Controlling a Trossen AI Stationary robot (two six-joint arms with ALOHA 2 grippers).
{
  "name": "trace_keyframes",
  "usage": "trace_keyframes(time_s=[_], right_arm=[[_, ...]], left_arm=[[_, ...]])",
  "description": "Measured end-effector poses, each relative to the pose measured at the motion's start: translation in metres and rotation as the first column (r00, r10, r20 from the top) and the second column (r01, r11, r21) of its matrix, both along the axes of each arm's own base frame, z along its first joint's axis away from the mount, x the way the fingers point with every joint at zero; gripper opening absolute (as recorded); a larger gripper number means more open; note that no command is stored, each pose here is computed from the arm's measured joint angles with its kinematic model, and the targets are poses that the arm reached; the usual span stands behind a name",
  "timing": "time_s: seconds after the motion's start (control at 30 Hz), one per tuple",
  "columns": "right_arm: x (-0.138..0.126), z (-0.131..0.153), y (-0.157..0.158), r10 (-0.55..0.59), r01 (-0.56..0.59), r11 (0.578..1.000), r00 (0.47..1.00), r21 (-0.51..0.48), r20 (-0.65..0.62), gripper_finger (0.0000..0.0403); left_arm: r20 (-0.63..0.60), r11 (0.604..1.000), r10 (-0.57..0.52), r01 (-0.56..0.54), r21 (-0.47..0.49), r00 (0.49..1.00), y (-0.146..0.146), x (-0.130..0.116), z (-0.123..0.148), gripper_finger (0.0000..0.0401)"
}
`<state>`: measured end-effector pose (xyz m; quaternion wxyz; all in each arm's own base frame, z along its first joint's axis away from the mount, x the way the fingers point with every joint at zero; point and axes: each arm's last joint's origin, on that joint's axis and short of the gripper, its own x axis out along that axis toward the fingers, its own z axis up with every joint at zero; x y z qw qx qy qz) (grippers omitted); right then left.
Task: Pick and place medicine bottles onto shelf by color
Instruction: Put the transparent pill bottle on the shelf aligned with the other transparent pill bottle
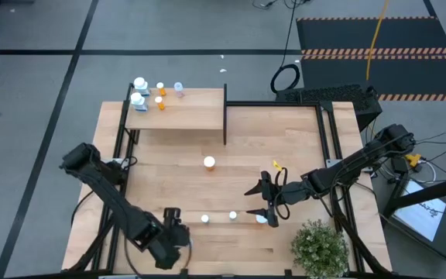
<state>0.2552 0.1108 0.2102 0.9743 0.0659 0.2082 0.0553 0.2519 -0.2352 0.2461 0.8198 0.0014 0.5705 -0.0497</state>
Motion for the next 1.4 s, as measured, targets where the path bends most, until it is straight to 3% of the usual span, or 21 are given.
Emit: trace_keyframes(time_s=[0.07,0.27,0.67,1.07,1.4], right_arm=[[0.0,0.0,0.0,0.001,-0.001,1.0,1.0,-0.004,0.001,0.0286],[0.0,0.0,0.0,0.002,-0.002,1.0,1.0,-0.007,0.001,0.0286],[0.0,0.0,0.001,0.008,-0.008,1.0,1.0,-0.006,0.0,0.0286],[-0.001,0.0,0.003,0.018,-0.018,1.0,1.0,-0.005,0.0,0.0286],[-0.002,0.0,0.005,0.025,-0.025,1.0,1.0,-0.008,0.001,0.0286]], left_arm=[[-0.055,1.0,-0.019,0.019,-0.008,0.998,-0.005,0.01,0.004,0.025],[-0.055,0.999,-0.033,0.032,-0.006,0.998,-0.017,0.034,0.017,0.025],[-0.122,0.999,-0.016,0.019,0.029,0.992,-0.02,0.036,0.016,0.025],[-0.179,0.989,-0.045,0.069,0.134,0.983,-0.026,0.043,-0.019,0.025],[-0.22,0.985,-0.053,0.087,0.148,0.974,-0.03,0.046,-0.036,0.025]])
